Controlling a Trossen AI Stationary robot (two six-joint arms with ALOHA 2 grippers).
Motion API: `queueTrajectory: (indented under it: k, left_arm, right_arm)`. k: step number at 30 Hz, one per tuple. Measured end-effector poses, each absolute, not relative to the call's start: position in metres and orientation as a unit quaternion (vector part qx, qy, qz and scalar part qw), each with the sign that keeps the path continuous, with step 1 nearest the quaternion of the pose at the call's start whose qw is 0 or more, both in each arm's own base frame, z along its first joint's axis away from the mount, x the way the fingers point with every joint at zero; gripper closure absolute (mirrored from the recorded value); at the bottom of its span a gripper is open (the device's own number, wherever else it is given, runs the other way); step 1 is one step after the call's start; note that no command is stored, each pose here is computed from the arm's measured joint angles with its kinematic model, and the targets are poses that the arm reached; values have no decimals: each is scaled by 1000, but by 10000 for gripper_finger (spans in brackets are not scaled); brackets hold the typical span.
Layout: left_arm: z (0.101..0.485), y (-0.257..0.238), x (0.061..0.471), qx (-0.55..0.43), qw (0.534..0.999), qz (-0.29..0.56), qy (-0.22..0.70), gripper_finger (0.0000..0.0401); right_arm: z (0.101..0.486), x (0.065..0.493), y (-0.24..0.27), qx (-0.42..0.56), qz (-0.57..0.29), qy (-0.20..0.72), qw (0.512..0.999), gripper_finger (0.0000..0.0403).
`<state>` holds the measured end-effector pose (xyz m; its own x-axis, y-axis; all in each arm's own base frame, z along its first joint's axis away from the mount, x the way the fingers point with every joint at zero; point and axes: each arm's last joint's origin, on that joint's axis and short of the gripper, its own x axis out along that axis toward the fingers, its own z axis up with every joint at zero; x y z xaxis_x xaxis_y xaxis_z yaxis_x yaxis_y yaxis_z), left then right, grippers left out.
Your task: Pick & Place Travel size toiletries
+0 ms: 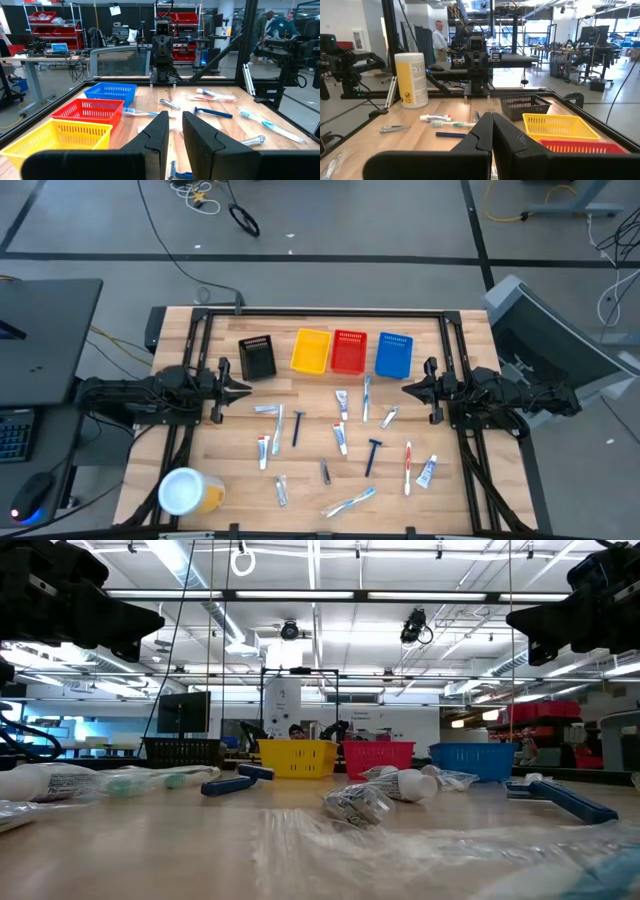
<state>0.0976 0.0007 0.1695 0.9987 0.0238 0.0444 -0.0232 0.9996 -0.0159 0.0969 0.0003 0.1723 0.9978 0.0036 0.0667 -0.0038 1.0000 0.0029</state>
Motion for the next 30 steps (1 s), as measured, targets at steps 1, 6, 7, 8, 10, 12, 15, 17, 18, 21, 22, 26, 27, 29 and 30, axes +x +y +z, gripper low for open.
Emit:
queueTrajectory:
  k: [1,6,7,8,10,12,15,17,18,21,22,26,27,29,30]
  left_arm:
    - [170,1,98,-8,1000,12,-22,339]
    - [170,1,98,-8,1000,12,-22,339]
    - [170,1,98,-8,1000,12,-22,339]
    - [169,1,98,-7,1000,12,-22,339]
    - [169,1,98,11,1000,16,-22,339]
    - [170,1,98,27,999,21,-22,339]
    - [170,1,98,29,999,22,-22,339]
    - [172,1,97,14,999,25,-33,339]
    - [173,2,97,6,999,26,-39,339]
    - [173,2,97,-17,999,25,-43,339]
    - [174,2,97,-26,998,24,-44,339]
    - [174,1,97,-37,998,23,-47,339]
    - [174,1,97,-38,998,23,-47,339]
    - [175,1,97,-38,998,23,-50,339]
    - [175,1,97,-36,998,23,-50,339]
  right_arm:
    - [172,97,0,1,2,-33,999,397]
    - [172,97,0,1,2,-33,999,397]
    - [172,97,0,2,2,-33,999,397]
    - [172,97,0,2,2,-33,999,397]
    - [172,97,0,2,2,-33,999,397]
    - [172,97,0,1,2,-33,999,397]
    - [172,97,0,2,2,-33,999,397]
    - [172,97,0,1,2,-33,999,397]
    - [172,97,0,2,2,-33,999,397]
    - [172,97,0,2,2,-33,999,397]
    - [172,97,0,1,2,-33,999,397]
    - [172,97,0,2,2,-33,999,397]
    - [172,97,0,1,2,-33,999,397]
    - [172,97,0,1,2,-33,999,397]
    - [172,97,0,2,2,-33,999,397]
